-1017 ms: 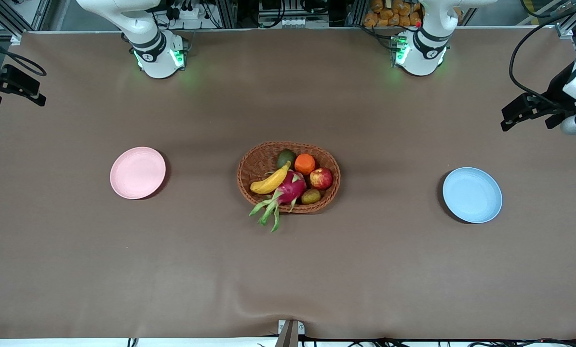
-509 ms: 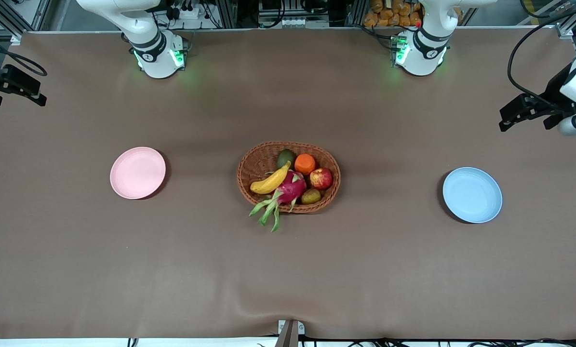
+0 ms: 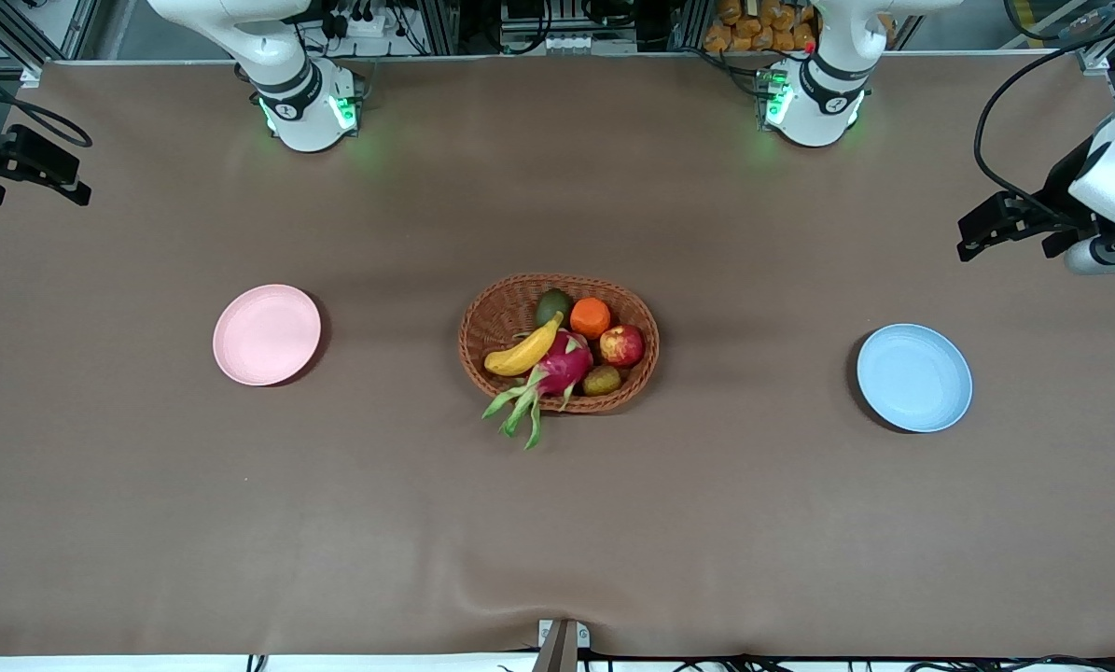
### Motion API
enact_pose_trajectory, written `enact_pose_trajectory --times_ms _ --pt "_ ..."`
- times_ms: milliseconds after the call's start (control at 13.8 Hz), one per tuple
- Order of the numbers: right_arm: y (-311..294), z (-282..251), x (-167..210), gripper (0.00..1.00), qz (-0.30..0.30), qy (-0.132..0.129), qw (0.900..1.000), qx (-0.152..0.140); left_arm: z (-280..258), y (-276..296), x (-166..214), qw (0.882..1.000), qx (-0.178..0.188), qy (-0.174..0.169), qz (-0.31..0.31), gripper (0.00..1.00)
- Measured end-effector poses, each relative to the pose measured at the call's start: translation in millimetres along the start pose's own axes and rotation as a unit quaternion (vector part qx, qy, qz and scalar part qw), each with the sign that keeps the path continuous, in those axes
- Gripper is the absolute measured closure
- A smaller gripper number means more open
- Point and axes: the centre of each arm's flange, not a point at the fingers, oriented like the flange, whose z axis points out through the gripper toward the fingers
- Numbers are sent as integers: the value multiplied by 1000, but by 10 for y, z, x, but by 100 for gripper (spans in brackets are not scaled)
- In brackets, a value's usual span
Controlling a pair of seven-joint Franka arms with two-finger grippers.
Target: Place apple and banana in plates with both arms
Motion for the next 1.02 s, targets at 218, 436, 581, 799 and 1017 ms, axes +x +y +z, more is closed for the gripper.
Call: enact_pose_trajectory --times_ms 218,436,581,799,1017 --pt "-3 5 0 0 0 -1 1000 0 340 264 97 999 -17 -32 17 0" --pt "-9 10 0 0 -1 -1 1000 0 796 815 237 997 -28 -54 47 0" --pt "-12 13 0 0 -1 -2 1000 0 1028 1164 253 996 -27 -63 62 0" --pt "-16 14 1 0 -2 -2 1000 0 1332 1654 192 996 -26 -60 62 0" --pt "-19 12 3 0 -2 -1 1000 0 1765 2045 162 997 -41 -68 21 0"
